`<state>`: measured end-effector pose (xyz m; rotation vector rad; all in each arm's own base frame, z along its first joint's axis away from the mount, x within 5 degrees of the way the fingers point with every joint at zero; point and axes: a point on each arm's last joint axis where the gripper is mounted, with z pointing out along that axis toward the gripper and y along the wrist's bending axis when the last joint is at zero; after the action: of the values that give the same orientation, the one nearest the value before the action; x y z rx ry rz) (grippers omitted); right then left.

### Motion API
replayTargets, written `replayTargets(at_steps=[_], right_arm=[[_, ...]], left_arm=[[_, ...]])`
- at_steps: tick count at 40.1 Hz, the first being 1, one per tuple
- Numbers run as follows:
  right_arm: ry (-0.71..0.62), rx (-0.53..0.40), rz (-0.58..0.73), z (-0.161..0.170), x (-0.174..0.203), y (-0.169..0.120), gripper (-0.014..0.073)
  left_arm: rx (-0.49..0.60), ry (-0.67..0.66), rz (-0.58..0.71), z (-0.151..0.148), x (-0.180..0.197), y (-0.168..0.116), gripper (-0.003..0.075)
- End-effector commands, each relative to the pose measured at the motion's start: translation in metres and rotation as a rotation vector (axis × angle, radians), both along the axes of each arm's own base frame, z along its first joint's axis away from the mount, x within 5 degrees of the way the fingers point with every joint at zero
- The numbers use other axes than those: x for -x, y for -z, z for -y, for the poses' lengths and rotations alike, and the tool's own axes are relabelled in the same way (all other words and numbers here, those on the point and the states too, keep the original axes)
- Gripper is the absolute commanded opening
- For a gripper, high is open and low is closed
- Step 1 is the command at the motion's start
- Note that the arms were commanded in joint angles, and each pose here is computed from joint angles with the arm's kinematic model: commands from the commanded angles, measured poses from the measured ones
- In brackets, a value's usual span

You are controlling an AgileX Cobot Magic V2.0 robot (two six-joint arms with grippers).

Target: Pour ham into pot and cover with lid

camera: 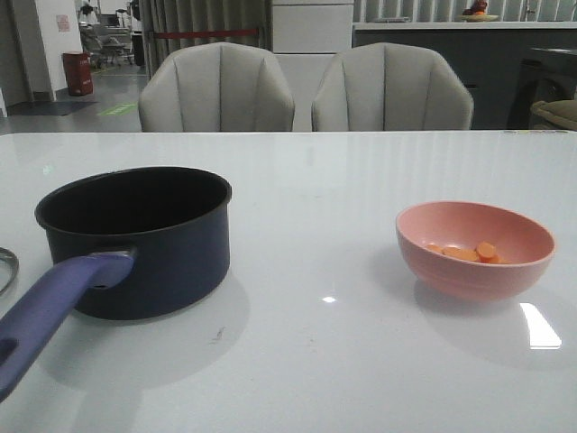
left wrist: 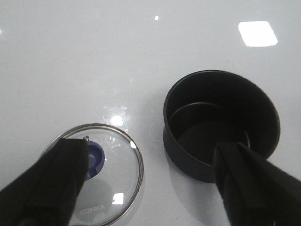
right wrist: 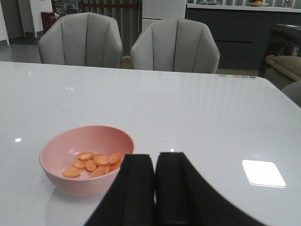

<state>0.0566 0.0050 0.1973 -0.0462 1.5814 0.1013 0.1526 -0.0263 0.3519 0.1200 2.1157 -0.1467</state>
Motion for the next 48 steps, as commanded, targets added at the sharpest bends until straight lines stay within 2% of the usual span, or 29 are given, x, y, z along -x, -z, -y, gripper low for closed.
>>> replayTargets(at_steps=[1, 8, 13, 19, 31, 38, 43, 48], right_arm=[[-0.001, 0.007, 0.108, 0.0, 0.002, -0.01, 0.016], [-0.001, 0.007, 0.107, 0.0, 0.002, -0.01, 0.016], [-0.001, 0.007, 0.107, 0.0, 0.002, -0.01, 0.016], [-0.001, 0.007, 0.107, 0.0, 0.002, -0.01, 0.016], [-0.001, 0.007, 0.107, 0.0, 0.002, -0.01, 0.016], [-0.014, -0.009, 0.234, -0.001, 0.004, -0.024, 0.016], [-0.007, -0.089, 0.149, 0.0, 0.004, -0.044, 0.016], [0.006, -0.072, -0.013, 0.0, -0.006, -0.064, 0.016]], left_arm=[[0.039, 0.025, 0.216, 0.0, 0.023, -0.014, 0.0551], [0.057, 0.059, 0.376, -0.005, 0.065, 0.002, 0.0497], [0.033, 0.104, 0.434, -0.007, 0.08, 0.018, 0.0463], [0.054, 0.133, 0.5, -0.01, 0.098, 0.033, 0.0435], [0.079, 0.133, 0.611, -0.012, 0.106, 0.052, 0.0435], [0.076, 0.133, 0.602, -0.012, 0.106, 0.053, 0.0435], [0.075, 0.133, 0.596, -0.012, 0.106, 0.054, 0.0435], [0.075, 0.133, 0.594, -0.012, 0.106, 0.054, 0.0435]])
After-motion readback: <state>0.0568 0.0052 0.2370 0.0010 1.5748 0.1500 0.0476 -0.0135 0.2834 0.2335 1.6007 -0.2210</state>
